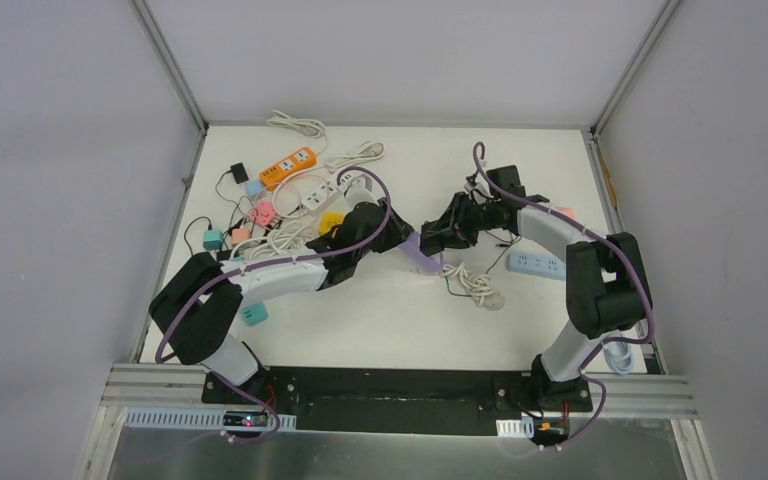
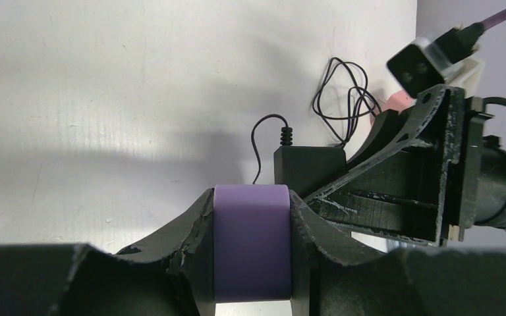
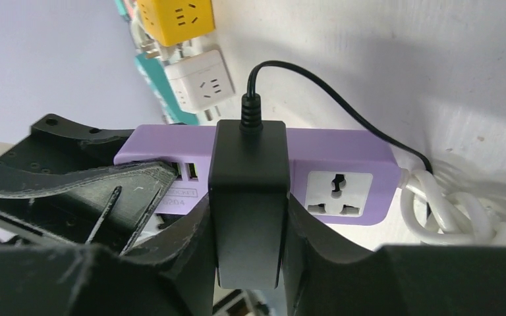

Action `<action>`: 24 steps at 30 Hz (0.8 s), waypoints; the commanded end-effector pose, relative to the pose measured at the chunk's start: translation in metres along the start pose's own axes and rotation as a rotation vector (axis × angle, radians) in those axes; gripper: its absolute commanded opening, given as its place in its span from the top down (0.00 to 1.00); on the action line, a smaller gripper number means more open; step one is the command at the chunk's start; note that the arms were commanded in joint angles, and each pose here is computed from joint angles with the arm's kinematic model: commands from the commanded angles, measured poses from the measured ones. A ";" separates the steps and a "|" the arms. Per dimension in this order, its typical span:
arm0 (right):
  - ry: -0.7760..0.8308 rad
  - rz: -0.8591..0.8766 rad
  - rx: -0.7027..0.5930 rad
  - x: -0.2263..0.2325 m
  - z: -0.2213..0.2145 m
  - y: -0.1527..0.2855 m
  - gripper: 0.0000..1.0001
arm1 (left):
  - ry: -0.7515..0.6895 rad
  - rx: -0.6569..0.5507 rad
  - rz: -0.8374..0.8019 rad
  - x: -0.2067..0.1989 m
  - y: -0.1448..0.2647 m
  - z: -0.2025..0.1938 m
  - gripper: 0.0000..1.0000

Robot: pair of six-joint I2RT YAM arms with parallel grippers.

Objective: Pull the plug off the socket
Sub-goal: Remove the plug from the socket.

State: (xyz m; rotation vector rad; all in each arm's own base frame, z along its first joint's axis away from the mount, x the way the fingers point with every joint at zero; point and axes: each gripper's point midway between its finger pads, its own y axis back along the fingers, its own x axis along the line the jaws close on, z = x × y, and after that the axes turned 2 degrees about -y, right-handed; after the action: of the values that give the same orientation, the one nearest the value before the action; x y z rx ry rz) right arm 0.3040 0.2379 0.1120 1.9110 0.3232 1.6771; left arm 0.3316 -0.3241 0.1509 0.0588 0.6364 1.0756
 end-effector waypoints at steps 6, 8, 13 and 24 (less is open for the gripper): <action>0.262 -0.187 -0.067 -0.001 0.007 0.006 1.00 | -0.006 -0.107 0.019 -0.012 0.002 0.044 1.00; 0.263 -0.142 -0.045 0.007 0.003 0.006 1.00 | -0.004 -0.110 0.026 -0.010 0.003 0.044 1.00; 0.191 0.006 -0.004 0.024 -0.002 0.007 1.00 | 0.029 -0.116 0.021 -0.005 0.004 0.041 1.00; 0.104 0.067 -0.012 0.023 0.007 0.012 1.00 | 0.092 -0.132 0.024 0.008 0.008 0.042 1.00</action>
State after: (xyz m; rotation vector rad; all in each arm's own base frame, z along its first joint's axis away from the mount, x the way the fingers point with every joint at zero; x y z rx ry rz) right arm 0.3103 0.2340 0.1215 1.8654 0.3241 1.7531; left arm 0.3374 -0.3103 0.1465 0.0429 0.6708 1.1262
